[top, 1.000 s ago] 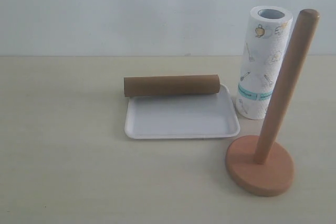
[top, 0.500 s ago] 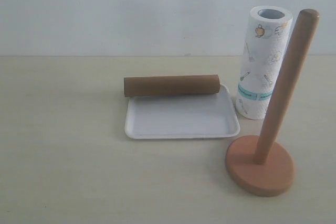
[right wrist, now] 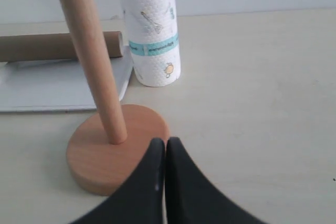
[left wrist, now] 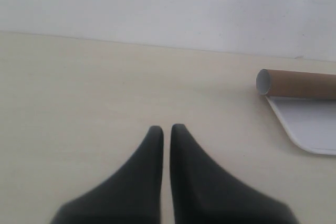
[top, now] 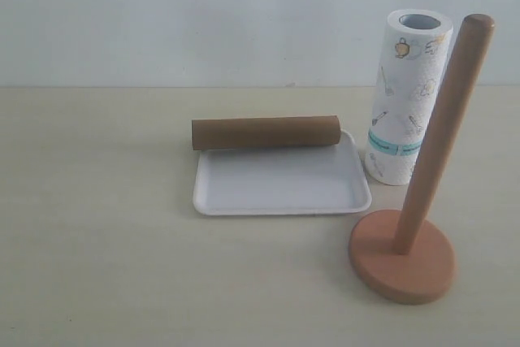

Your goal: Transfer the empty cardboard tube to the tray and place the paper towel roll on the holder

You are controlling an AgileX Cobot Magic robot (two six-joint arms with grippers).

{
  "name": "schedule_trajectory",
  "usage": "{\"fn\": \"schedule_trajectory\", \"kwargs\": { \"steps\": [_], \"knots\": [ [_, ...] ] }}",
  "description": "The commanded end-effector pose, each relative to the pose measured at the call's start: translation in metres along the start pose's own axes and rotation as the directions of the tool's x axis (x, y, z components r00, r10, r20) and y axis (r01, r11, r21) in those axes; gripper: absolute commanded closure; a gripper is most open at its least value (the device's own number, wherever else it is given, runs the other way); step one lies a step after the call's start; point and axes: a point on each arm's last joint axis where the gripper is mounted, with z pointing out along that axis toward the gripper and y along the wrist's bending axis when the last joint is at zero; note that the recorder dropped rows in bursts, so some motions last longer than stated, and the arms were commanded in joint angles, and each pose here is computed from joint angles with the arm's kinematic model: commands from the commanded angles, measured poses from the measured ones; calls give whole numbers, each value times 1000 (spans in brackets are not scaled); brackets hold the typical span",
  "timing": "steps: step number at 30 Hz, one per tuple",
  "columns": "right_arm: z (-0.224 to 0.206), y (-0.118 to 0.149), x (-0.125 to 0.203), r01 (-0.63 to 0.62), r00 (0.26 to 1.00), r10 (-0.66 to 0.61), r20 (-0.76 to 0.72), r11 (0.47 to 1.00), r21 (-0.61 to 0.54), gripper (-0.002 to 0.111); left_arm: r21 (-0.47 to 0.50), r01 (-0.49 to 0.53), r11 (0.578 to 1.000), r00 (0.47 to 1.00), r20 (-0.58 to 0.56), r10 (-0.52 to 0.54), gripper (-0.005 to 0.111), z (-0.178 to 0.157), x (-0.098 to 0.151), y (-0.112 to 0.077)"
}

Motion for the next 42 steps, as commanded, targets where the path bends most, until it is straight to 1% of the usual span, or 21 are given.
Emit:
{"fn": "schedule_trajectory", "kwargs": {
  "steps": [1, 42],
  "knots": [
    [0, -2, -1, -14, 1000, 14, 13, 999, 37, 108, -1, 5, 1000, 1000, 1, -5, 103, 0, 1, 0],
    [0, -2, -1, -22, 1000, 21, 13, 999, 37, 108, -1, 5, 1000, 1000, 1, -5, 103, 0, 1, 0]
  ]
}}
